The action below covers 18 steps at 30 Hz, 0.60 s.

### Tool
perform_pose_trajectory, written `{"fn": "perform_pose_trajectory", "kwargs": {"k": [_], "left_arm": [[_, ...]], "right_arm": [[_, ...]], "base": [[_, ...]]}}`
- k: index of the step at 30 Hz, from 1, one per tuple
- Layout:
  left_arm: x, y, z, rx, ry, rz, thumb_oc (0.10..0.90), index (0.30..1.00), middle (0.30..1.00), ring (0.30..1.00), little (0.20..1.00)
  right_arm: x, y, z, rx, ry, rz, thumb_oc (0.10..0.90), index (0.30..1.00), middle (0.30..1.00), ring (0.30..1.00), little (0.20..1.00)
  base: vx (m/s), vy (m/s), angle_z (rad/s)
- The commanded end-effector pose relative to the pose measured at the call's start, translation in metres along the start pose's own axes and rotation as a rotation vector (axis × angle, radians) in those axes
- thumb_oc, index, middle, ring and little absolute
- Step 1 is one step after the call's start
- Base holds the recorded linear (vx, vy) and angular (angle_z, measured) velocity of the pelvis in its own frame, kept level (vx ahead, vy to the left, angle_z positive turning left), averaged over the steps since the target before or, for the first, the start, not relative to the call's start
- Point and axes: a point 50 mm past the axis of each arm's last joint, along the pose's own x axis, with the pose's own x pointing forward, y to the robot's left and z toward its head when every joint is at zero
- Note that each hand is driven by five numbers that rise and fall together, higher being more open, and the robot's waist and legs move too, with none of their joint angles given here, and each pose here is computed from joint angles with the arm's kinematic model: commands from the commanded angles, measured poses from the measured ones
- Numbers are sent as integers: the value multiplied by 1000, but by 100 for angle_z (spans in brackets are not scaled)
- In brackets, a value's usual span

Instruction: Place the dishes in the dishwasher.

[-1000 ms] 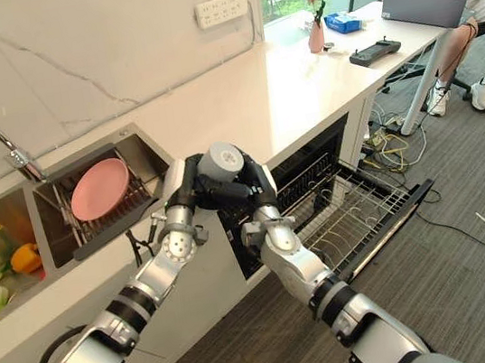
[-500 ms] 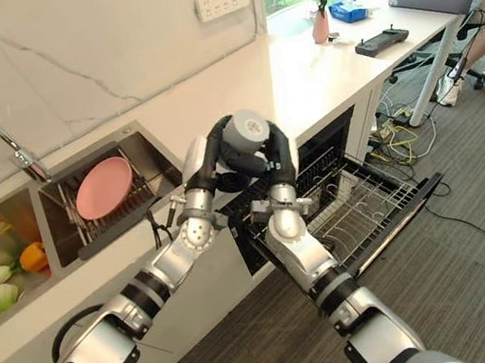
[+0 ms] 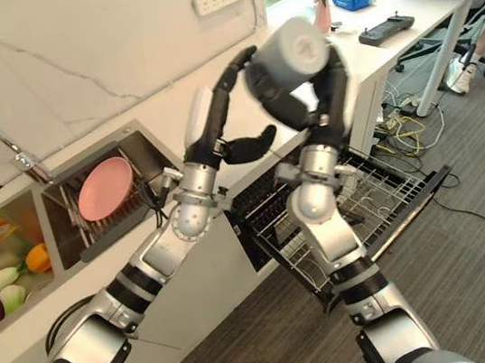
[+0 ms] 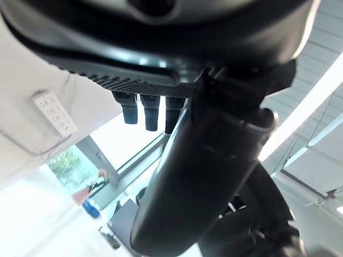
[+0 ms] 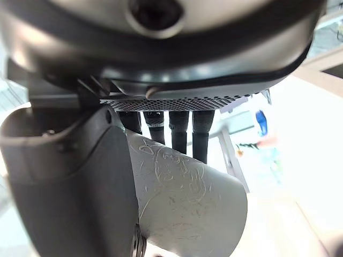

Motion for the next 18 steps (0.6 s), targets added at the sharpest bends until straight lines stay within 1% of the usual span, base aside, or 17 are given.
{"fn": "perform_pose_trajectory", "kwargs": {"k": [1, 2, 3, 4, 5, 9, 10, 11, 12, 13, 15, 16, 17, 18], "left_arm": [[-11, -10, 9, -10, -85, -85, 800, 900, 900, 900, 900], [-20, -4, 4, -21, -62, -73, 800, 900, 900, 900, 900], [-21, -4, 4, -23, -60, -74, 800, 900, 900, 900, 900], [-32, 4, -1, -25, -36, -58, 800, 900, 900, 900, 900], [-33, 5, -1, -27, -34, -59, 800, 900, 900, 900, 900], [-58, 22, -13, -26, 36, -21, 800, 900, 900, 900, 900], [-69, 30, -20, -21, 76, -10, 800, 900, 900, 900, 900], [-71, 31, -20, -23, 81, -10, 800, 900, 900, 900, 900], [-83, 38, -28, -28, 139, -11, 800, 900, 900, 900, 900], [-85, 39, -28, -32, 145, -12, 800, 900, 900, 900, 900], [-103, 44, -38, -66, 231, -23, 800, 900, 900, 900, 900], [-123, 46, -48, -105, 331, -48, 800, 900, 900, 900, 900], [-125, 46, -48, -109, 335, -49, 800, 900, 900, 900, 900], [-148, 47, -60, -129, 448, -65, 800, 900, 900, 900, 900]], "right_arm": [[32, 15, 89, 249, -454, -42, 400, 300, 300, 300, 300], [34, 5, 87, 212, -465, -58, 400, 300, 300, 300, 300], [33, 4, 86, 211, -463, -57, 400, 300, 300, 300, 300], [34, -7, 83, 176, -467, -66, 400, 300, 300, 300, 300], [33, -8, 83, 176, -464, -65, 400, 300, 300, 300, 300], [30, -30, 71, 99, -435, -36, 400, 300, 300, 300, 300], [26, -39, 59, 60, -370, 18, 400, 300, 300, 300, 300], [25, -40, 58, 63, -363, 25, 400, 300, 300, 300, 300], [18, -48, 39, 23, -249, 97, 400, 300, 300, 300, 300], [18, -49, 38, 27, -240, 104, 400, 300, 300, 300, 300], [11, -55, 23, -7, -141, 177, 400, 300, 300, 300, 300], [2, -62, 7, -56, -44, 253, 400, 300, 300, 300, 300], [1, -62, 6, -55, -38, 258, 400, 300, 300, 300, 300], [-7, -72, -10, -116, 56, 302, 400, 300, 300, 300, 300]], "base": [[0, 0, 0], [0, 0, 0], [0, 0, 0], [0, 0, 0], [0, 0, 0], [-6, -2, 1], [-20, -7, 4], [-27, -5, 4], [0, 0, 0], [0, 0, 0], [-16, -12, 0], [0, 0, 0], [0, 0, 0], [0, 0, 0]]}}
